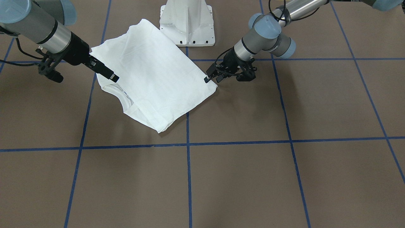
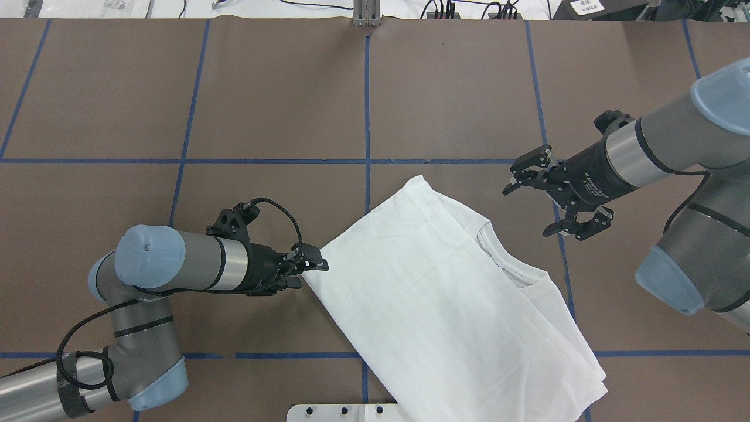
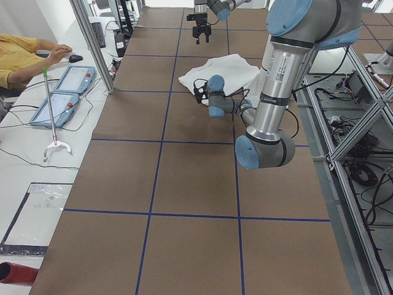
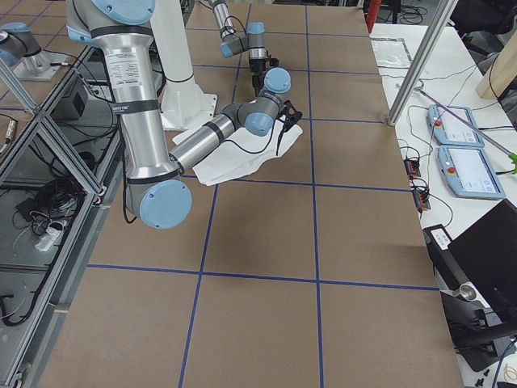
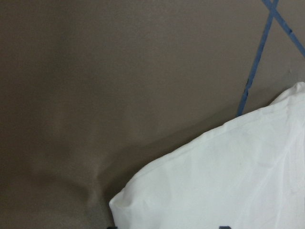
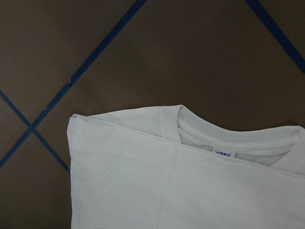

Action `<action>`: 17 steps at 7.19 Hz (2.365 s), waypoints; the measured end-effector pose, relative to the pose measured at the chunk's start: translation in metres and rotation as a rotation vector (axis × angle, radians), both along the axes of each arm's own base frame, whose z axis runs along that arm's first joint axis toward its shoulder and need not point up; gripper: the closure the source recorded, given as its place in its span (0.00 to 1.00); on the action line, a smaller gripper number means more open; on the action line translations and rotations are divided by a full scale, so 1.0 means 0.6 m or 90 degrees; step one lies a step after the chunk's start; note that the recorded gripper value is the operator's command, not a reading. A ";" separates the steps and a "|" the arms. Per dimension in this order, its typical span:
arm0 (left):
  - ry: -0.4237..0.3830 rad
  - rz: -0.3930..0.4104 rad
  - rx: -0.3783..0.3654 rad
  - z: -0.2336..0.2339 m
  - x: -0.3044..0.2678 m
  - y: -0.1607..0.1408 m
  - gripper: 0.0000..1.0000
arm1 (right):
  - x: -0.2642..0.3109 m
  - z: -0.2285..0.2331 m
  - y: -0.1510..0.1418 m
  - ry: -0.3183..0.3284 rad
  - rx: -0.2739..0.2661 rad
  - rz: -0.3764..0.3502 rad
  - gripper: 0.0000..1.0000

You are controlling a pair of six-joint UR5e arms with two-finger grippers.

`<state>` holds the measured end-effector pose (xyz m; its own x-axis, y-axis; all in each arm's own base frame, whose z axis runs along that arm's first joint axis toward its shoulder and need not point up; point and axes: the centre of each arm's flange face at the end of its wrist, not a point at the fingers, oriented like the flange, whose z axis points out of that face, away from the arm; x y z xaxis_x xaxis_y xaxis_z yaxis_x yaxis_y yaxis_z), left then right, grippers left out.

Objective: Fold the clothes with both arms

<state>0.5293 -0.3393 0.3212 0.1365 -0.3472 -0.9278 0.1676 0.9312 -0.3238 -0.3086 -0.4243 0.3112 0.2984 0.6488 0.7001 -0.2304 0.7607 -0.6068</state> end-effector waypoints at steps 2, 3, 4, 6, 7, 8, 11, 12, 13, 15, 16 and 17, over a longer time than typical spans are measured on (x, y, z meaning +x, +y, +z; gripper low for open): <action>-0.006 0.000 -0.002 0.006 0.004 -0.001 1.00 | -0.001 -0.001 0.000 0.000 0.000 0.000 0.00; -0.008 0.000 -0.003 0.010 0.006 -0.002 1.00 | -0.001 -0.002 0.000 -0.001 -0.001 0.000 0.00; -0.010 -0.007 0.000 0.011 0.008 -0.005 1.00 | 0.000 -0.004 0.001 -0.002 -0.001 0.000 0.00; -0.021 -0.044 0.039 0.015 -0.001 -0.033 1.00 | 0.001 -0.005 0.002 -0.004 0.002 0.001 0.00; -0.035 -0.068 0.083 0.018 -0.021 -0.077 1.00 | 0.001 -0.005 0.001 -0.004 0.004 0.002 0.00; -0.055 -0.099 0.122 0.022 -0.043 -0.142 1.00 | 0.000 -0.004 0.000 -0.003 0.005 0.002 0.00; -0.122 -0.186 0.165 -0.002 -0.058 -0.392 1.00 | -0.056 -0.009 0.016 0.028 0.051 0.041 0.00; -0.143 -0.205 0.160 -0.027 -0.047 -0.472 0.92 | -0.085 -0.012 0.026 0.045 0.076 0.066 0.00; -0.156 -0.217 0.154 -0.046 -0.041 -0.522 0.43 | -0.109 -0.013 0.040 0.054 0.089 0.074 0.00; -0.164 -0.224 0.150 -0.053 -0.048 -0.551 0.42 | -0.173 -0.009 0.087 0.077 0.107 0.089 0.00; -0.160 -0.224 0.151 -0.047 -0.063 -0.548 0.42 | -0.212 -0.011 0.120 0.085 0.096 0.109 0.00; -0.153 -0.220 0.152 -0.034 -0.090 -0.539 0.41 | -0.260 -0.023 0.158 0.098 0.064 0.135 0.00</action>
